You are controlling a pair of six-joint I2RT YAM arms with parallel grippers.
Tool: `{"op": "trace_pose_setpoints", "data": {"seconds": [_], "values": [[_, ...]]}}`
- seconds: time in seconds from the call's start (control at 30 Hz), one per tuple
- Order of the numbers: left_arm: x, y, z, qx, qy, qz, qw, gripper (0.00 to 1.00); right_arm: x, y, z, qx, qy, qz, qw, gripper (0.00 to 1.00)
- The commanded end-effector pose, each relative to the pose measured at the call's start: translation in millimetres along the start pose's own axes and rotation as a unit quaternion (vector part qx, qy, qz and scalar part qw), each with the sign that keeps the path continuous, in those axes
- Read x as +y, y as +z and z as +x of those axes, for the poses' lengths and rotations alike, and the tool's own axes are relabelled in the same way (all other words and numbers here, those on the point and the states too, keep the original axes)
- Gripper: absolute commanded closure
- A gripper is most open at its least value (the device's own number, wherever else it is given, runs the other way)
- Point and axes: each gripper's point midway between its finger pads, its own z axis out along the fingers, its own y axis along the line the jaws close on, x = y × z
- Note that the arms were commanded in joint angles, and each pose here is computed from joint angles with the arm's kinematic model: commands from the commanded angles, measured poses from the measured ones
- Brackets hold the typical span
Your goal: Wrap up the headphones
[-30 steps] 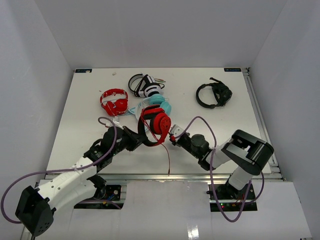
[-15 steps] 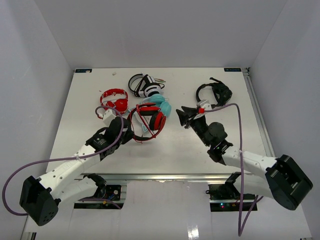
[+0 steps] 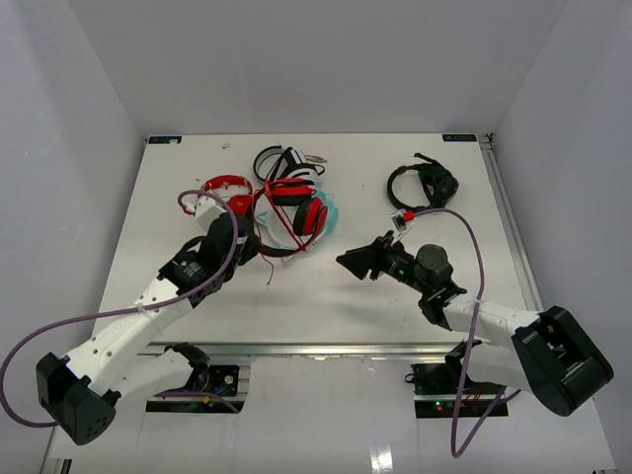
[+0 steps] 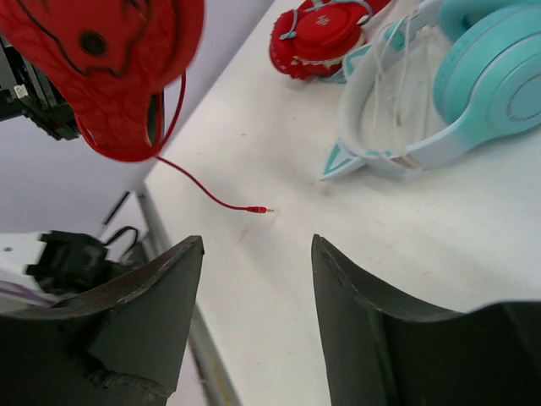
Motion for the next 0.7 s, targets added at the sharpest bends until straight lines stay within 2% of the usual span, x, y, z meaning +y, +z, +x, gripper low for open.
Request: {"op": "trace_pose_setpoints", "data": {"seconds": [0.0,0.23,0.4,0.53,0.67], "values": [[-34,-29,-46,-0.055,-0.039,0.061,0.996,1.00,48,-2,-20,-0.023,0.082,-0.109,0.990,0.37],[-42,-41,-54,-0.059,-0.052,0.086,0.993,1.00,66,-3,-18,-0.013,0.204,-0.181,0.962,0.28],[-49,-43,-59,-0.068,-0.050,0.099,0.992,1.00,62,7,-16,-0.007,0.240,-0.182,0.954,0.28],[-65,-48,-63,-0.079,-0.046,0.152,0.984,1.00,61,18,-16,-0.003,0.284,-0.202,0.937,0.30],[-65,-49,-64,-0.085,-0.045,0.161,0.982,1.00,67,34,-20,0.000,0.307,-0.218,0.926,0.30]]}}
